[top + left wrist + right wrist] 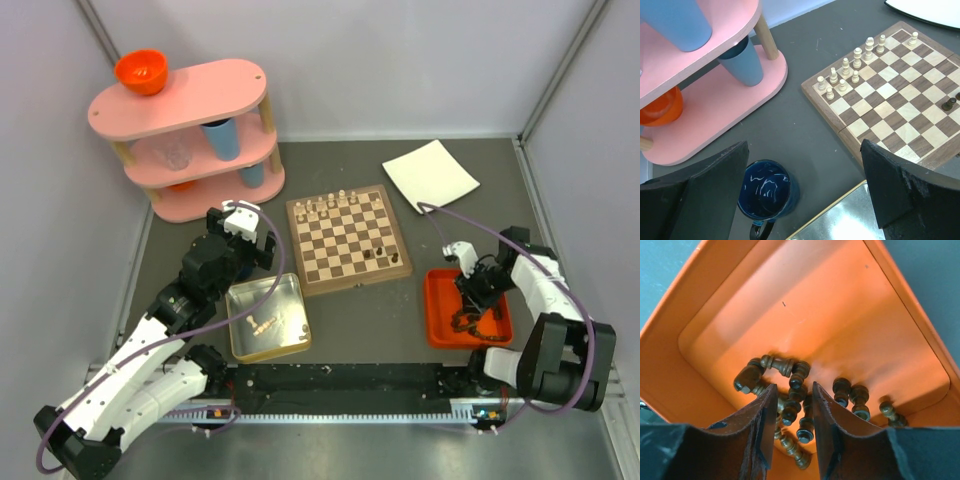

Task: Set up the chess pieces on the board

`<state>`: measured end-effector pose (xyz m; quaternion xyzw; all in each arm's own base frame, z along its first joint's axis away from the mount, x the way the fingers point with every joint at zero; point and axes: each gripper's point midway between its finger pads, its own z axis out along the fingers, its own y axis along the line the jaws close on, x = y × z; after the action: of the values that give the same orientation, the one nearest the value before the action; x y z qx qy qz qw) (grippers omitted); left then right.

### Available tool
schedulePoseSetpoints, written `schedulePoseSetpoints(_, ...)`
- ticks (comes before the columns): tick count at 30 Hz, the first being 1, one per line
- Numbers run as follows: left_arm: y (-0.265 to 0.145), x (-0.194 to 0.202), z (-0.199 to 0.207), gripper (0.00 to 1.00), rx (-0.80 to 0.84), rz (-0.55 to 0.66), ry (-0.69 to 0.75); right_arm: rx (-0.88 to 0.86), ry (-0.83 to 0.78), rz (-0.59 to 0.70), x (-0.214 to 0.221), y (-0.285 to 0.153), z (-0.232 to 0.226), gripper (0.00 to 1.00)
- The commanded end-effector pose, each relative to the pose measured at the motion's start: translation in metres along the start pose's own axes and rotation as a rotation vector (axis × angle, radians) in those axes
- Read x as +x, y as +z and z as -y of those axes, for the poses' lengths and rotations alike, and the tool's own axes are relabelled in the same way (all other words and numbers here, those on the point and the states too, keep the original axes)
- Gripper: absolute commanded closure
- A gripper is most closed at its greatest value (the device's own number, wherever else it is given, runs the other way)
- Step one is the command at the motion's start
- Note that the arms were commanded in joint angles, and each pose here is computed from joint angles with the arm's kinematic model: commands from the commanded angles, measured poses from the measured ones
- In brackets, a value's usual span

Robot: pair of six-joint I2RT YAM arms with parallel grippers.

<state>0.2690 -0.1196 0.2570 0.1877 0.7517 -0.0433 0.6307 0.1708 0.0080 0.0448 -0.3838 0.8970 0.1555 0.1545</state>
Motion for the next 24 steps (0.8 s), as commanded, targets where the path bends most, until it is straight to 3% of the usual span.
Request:
schedulePoseSetpoints(1,-0.001,-0.016,-0.003,0.01,-0.013,0.056,-0.025,0.038,-0.012,-0.01,-0.002,0.007,0.012,0.67)
schedulePoseSetpoints(10,-0.001,-0.016,-0.003,0.01,-0.011,0.057,-0.027,0.026,-0.01,-0.016,-0.004,0.012,0.011,0.76)
schedulePoseSetpoints(17,0.0,-0.015,-0.003,0.01,-0.011,0.054,-0.024,0.039,-0.019,-0.015,-0.007,0.01,0.014,0.93)
schedulePoseSetpoints(24,0.0,-0.015,-0.002,0.01,-0.009,0.054,-0.024,0.16,-0.033,0.065,-0.032,-0.017,0.03,0.95)
